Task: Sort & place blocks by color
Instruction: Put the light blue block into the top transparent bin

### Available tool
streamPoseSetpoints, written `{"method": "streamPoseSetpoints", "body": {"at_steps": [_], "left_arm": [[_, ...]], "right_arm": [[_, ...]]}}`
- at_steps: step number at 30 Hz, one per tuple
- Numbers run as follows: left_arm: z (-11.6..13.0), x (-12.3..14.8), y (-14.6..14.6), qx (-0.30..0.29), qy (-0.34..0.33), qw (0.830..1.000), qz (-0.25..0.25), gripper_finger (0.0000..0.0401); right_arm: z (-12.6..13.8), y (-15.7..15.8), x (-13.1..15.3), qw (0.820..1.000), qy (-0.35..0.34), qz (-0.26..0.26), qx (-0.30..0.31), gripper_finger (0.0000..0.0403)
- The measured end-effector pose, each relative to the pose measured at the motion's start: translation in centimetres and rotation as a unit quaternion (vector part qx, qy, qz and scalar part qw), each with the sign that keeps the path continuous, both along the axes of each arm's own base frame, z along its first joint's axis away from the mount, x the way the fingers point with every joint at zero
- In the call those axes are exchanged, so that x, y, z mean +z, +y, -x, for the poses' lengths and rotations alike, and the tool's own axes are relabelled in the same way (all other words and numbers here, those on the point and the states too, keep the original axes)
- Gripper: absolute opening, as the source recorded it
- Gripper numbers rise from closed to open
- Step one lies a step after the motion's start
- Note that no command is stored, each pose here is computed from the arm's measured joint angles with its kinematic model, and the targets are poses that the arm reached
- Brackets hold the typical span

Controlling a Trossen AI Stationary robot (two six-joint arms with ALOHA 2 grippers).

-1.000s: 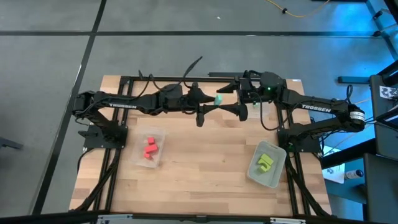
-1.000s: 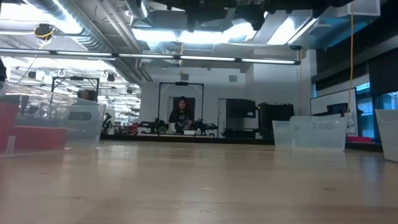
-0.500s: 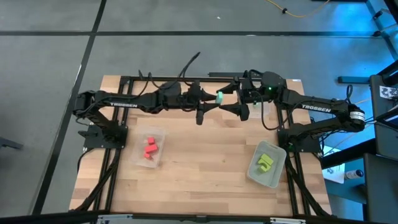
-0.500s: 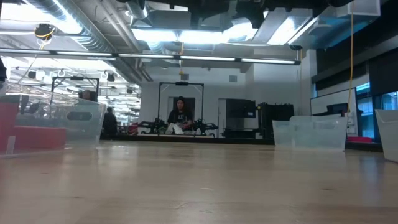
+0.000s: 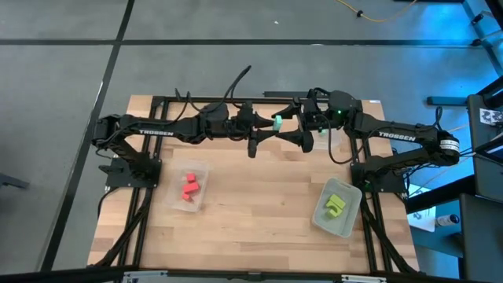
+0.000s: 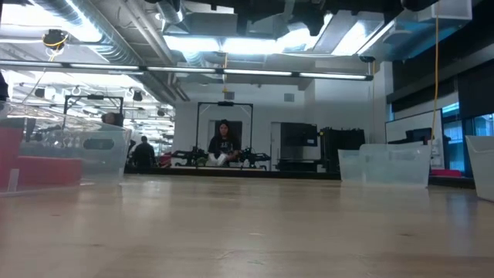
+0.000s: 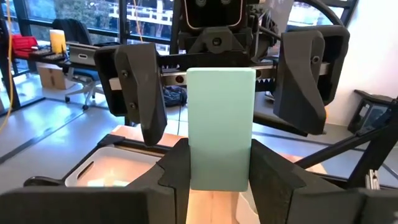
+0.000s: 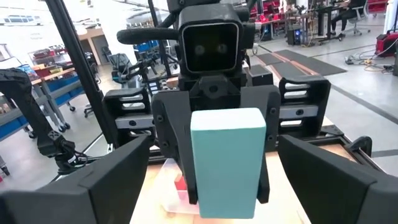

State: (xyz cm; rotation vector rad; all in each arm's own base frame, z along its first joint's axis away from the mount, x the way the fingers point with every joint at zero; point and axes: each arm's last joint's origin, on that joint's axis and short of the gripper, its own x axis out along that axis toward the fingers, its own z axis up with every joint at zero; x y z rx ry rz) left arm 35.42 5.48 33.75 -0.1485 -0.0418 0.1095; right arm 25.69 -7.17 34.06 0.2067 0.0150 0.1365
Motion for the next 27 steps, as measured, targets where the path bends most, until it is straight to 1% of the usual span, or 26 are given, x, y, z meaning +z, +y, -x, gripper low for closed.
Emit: {"method": "streamPoseSetpoints", "body": {"at_steps": [18,23,27], "left_arm": [[0.0,0.2,-0.1,-0.002,-0.010,1.000,0.001,0.0118],[0.0,0.6,-0.3,-0.002,-0.033,0.999,-0.001,0.0118],[0.0,0.7,-0.3,-0.002,-0.039,0.999,0.004,0.0118]], "right_arm": [[-0.3,1.4,0.4,1.000,-0.020,0.001,0.020,0.0358],[-0.3,1.4,0.8,0.999,-0.034,0.003,0.021,0.0358],[-0.3,1.4,0.9,0.999,-0.042,0.008,0.021,0.0358]]}}
